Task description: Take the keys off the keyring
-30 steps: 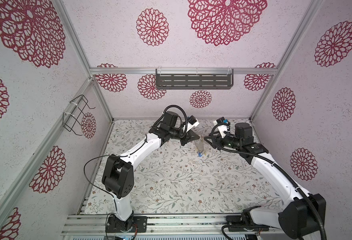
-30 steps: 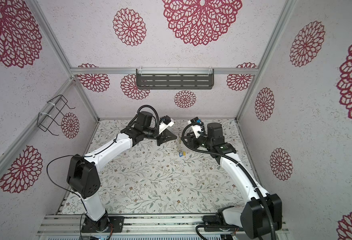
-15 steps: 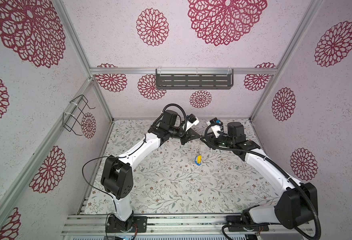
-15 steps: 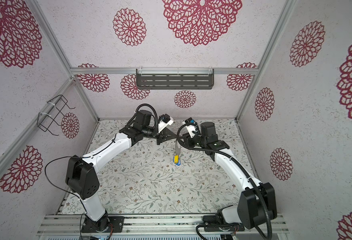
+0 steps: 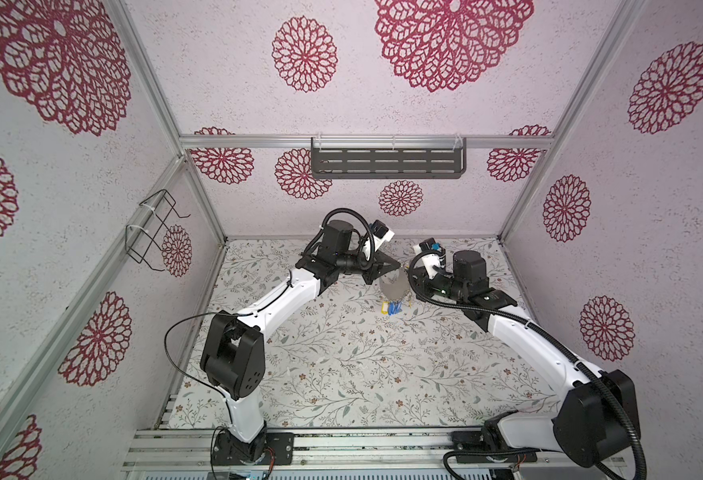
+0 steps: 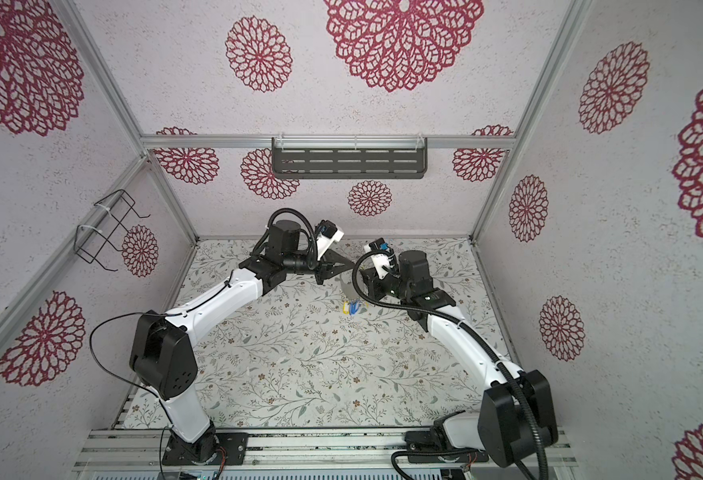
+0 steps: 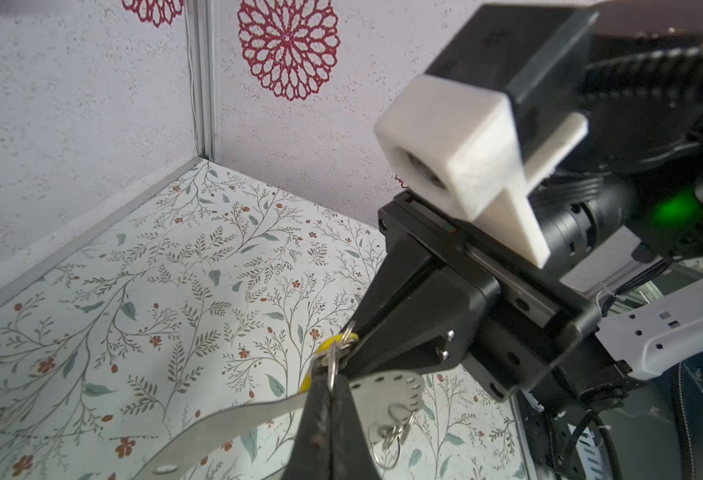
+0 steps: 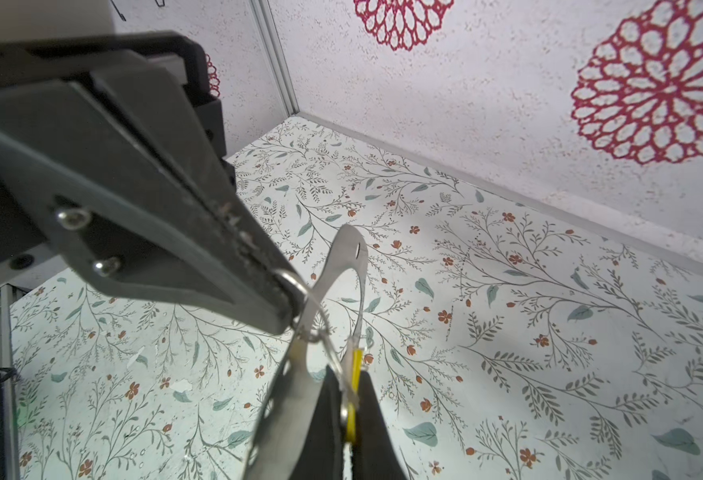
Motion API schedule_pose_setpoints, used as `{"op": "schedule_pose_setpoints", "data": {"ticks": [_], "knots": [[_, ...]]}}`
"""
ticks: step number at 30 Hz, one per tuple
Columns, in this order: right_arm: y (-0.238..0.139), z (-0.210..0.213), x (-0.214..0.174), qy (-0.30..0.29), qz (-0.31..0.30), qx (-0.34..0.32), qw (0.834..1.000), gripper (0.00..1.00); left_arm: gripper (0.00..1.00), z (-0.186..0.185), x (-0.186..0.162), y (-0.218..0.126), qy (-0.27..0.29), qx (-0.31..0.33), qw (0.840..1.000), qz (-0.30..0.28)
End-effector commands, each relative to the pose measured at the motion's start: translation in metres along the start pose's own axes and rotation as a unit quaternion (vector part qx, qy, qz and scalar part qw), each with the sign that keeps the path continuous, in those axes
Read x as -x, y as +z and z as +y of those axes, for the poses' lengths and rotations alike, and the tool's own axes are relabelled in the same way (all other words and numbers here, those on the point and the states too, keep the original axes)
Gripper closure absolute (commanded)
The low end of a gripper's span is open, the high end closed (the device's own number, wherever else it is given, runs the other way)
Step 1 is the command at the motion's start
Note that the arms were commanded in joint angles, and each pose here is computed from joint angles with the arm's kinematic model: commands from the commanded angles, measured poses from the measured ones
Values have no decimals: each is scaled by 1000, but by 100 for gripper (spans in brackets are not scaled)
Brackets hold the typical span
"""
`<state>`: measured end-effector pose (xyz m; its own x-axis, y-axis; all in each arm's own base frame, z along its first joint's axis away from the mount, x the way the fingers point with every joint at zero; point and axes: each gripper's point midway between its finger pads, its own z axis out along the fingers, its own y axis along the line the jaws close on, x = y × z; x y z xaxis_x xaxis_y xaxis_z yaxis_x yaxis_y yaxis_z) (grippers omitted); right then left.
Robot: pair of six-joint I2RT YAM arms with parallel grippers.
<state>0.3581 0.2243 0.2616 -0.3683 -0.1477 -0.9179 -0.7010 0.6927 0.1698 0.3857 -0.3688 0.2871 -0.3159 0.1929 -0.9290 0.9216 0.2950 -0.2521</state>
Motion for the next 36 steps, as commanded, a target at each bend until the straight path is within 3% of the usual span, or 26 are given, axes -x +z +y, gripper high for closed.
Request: {"op": "schedule_pose_setpoints", "data": {"ticks": [1, 8, 17, 21, 24, 26, 28, 33, 36], "knots": [[-8, 7, 6, 16, -24, -6, 1000, 100, 100, 4, 60, -19, -9, 41, 994, -100], [7, 35, 11, 21, -37, 35, 998, 100, 100, -1, 68, -17, -43, 78, 974, -209], [33, 66, 8, 38, -48, 80, 995, 100, 100, 9, 62, -25, -84, 151, 941, -290], [31, 57, 11, 50, -67, 46, 995, 100, 100, 13, 61, -36, -82, 177, 926, -322], [20, 28, 10, 78, -88, -41, 992, 100, 100, 13, 64, -46, -74, 186, 921, -334], [10, 12, 7, 96, -100, -90, 986, 100, 100, 12, 65, -52, -77, 186, 920, -337], [2, 10, 9, 108, -109, -97, 983, 100, 100, 8, 67, -60, -77, 178, 919, -344], [-5, 63, 29, 105, -70, 39, 991, 100, 100, -27, 81, -58, -76, 47, 945, -313], [-17, 67, 31, 106, -60, 43, 992, 100, 100, -40, 82, -61, -74, 18, 954, -290]]}}
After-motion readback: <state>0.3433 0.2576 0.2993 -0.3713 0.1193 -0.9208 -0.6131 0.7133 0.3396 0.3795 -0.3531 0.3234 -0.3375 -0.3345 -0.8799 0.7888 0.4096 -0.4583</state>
